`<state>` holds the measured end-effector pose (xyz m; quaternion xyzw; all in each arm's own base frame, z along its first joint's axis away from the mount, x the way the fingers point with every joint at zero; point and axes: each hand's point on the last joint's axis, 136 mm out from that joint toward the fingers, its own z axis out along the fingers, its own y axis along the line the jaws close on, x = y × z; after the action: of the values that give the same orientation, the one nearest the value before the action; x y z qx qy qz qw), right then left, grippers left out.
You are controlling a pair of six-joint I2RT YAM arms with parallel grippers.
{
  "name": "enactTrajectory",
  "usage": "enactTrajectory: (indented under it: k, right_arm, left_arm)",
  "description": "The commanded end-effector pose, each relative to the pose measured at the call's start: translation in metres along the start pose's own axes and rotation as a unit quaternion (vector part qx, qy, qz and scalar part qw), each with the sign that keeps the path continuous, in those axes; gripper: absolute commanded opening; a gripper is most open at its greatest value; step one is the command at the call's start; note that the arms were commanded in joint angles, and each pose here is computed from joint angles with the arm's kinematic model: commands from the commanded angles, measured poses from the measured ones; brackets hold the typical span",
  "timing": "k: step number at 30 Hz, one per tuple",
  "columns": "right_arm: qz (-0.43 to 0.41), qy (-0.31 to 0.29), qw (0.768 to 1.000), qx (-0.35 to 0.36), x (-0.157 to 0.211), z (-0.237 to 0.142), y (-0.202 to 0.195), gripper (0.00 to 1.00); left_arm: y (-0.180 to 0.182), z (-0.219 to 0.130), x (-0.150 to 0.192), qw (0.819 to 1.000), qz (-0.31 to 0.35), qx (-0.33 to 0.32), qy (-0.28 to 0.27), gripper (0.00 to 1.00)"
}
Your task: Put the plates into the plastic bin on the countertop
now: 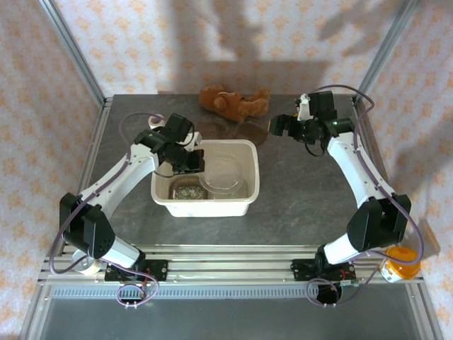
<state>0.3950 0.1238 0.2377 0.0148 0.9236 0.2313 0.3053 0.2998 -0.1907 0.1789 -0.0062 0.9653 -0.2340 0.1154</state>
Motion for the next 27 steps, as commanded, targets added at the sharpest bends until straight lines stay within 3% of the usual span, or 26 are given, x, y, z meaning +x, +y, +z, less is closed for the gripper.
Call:
enactTrajectory:
  k: [1,27]
  right_arm:
    - [-0.001,-0.007,1.0,0.019,0.003,-0.001,-0.008,0.99]
    - [0.004,0.02,0.999,0.025,0.023,0.006,-0.017,0.99]
  left_arm:
    - [0.006,0.014,-0.003,1.0,-0.015,-0.017,-0.002,0.0]
    - [0.016,0.074,0.01,0.996,-0.028,-0.07,0.045,0.0]
